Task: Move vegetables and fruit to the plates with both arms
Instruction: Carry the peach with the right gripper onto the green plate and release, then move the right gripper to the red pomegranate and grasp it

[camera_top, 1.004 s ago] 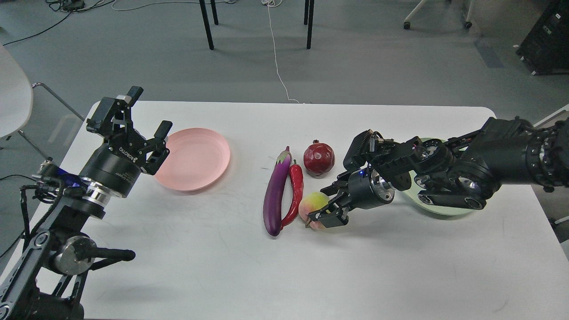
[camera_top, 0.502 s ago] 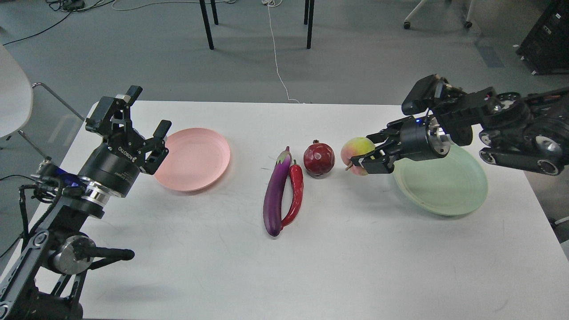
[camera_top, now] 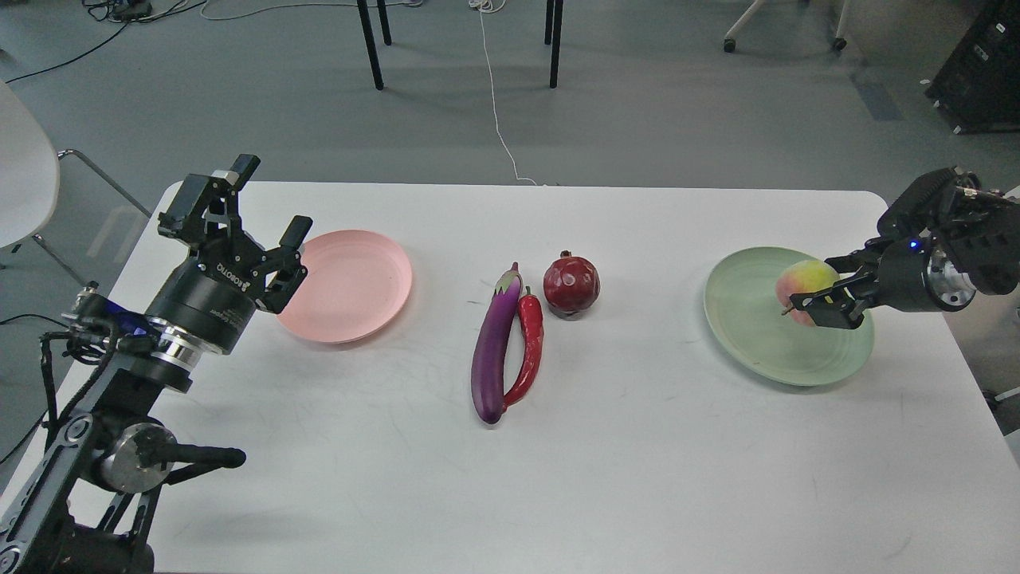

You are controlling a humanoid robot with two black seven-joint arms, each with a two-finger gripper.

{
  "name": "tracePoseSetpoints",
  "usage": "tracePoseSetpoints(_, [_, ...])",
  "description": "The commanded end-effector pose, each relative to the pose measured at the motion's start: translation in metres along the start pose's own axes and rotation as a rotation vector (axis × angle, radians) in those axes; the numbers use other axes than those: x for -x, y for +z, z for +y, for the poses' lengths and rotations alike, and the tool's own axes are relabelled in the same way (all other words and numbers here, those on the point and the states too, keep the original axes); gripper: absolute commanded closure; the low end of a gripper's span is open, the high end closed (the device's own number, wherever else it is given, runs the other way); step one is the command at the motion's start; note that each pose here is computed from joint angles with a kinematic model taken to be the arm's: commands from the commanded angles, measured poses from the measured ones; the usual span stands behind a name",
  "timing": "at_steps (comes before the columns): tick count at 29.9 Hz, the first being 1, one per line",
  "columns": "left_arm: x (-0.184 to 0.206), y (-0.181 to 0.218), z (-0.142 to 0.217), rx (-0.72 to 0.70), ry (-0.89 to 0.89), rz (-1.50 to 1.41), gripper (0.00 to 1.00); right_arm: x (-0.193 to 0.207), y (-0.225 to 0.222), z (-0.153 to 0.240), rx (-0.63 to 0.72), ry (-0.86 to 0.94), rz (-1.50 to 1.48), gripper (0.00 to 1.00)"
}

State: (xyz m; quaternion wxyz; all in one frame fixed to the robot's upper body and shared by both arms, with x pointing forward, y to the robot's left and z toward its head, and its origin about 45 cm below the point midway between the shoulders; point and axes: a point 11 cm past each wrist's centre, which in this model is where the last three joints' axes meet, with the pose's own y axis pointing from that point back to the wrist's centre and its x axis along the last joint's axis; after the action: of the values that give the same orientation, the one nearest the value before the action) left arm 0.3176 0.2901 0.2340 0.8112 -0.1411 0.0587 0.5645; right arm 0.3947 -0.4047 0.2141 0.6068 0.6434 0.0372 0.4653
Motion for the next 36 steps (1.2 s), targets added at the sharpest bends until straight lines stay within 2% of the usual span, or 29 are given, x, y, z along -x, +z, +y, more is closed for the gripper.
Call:
tracePoseSetpoints(1, [0.001,0.002,0.0,0.003,-0.004,-0.004,0.01,-0.005,0.002,-0.009,0.011,-0.001,0.027,0.49])
tracePoseSetpoints(9, [0.002,0.001,0.0,0.005,-0.004,0.0,0.01,-0.005,0.001,-0.025,0.023,-0.018,0.063,0.47])
tracePoseSetpoints(14, [0.002,0.002,0.0,0.007,-0.006,-0.002,0.01,-0.003,0.014,-0.023,0.067,-0.017,0.07,0.42])
tracePoseSetpoints(18, [0.003,0.002,0.0,0.008,-0.006,0.0,0.01,-0.01,0.013,-0.029,0.071,0.002,0.1,0.24])
tracePoseSetpoints(20, [0.002,0.002,0.0,0.007,-0.006,-0.002,0.01,-0.012,0.011,-0.031,0.067,0.008,0.101,0.06])
tracePoseSetpoints(28, [0.002,0.003,0.0,0.007,-0.006,-0.003,0.01,-0.027,0.011,-0.03,0.068,0.049,0.089,0.03])
tracePoseSetpoints(33, [0.002,0.003,-0.001,0.008,-0.007,-0.003,0.01,-0.07,0.003,-0.025,0.043,0.144,0.08,0.02])
tracePoseSetpoints(36, [0.002,0.003,-0.001,0.008,-0.007,-0.003,0.01,-0.102,-0.025,-0.025,-0.041,0.217,0.041,0.02])
